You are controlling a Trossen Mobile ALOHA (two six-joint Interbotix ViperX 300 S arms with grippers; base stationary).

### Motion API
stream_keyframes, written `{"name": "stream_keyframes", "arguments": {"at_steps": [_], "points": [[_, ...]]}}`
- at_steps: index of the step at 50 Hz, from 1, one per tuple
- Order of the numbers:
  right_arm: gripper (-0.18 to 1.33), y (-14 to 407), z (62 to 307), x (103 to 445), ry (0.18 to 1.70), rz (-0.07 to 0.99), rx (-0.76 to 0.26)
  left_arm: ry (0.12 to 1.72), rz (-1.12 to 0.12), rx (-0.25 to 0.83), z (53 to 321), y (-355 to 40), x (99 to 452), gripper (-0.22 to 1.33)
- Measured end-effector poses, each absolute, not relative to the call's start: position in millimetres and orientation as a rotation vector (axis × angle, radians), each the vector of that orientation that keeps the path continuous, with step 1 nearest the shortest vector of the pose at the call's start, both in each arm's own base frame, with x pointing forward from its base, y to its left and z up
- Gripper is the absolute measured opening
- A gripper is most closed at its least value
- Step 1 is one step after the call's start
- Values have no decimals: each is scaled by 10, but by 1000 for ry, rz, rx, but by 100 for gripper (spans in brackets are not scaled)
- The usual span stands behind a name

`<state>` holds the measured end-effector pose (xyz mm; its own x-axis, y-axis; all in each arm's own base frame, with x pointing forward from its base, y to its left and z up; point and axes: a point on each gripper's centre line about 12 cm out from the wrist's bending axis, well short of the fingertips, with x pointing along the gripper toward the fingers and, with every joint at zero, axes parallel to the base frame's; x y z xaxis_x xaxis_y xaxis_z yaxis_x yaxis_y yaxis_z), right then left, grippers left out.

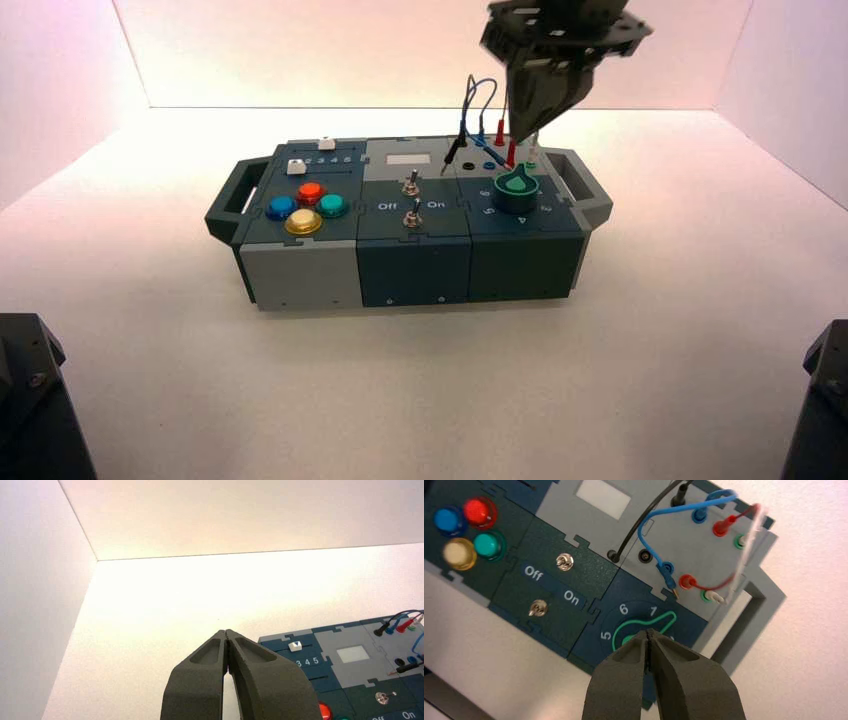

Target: Turn the knob to position 2.

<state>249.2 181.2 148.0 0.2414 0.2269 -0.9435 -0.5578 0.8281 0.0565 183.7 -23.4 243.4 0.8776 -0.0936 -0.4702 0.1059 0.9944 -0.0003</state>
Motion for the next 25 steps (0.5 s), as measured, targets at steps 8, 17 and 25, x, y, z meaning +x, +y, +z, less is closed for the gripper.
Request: {"name": "stream_keyframes", "arguments": {"at_steps": [8, 17, 25], "points": [[-14, 1889, 1369, 2603, 1244, 547, -333, 492, -104, 25, 2425, -234, 1838, -17], [-14, 1930, 1333, 2682, 1245, 546, -353, 489, -102, 22, 2435, -232, 1835, -17], [-14, 1945, 1273, 2728, 1259, 544, -380, 479, -104, 20, 2455, -233, 1822, -17]]}}
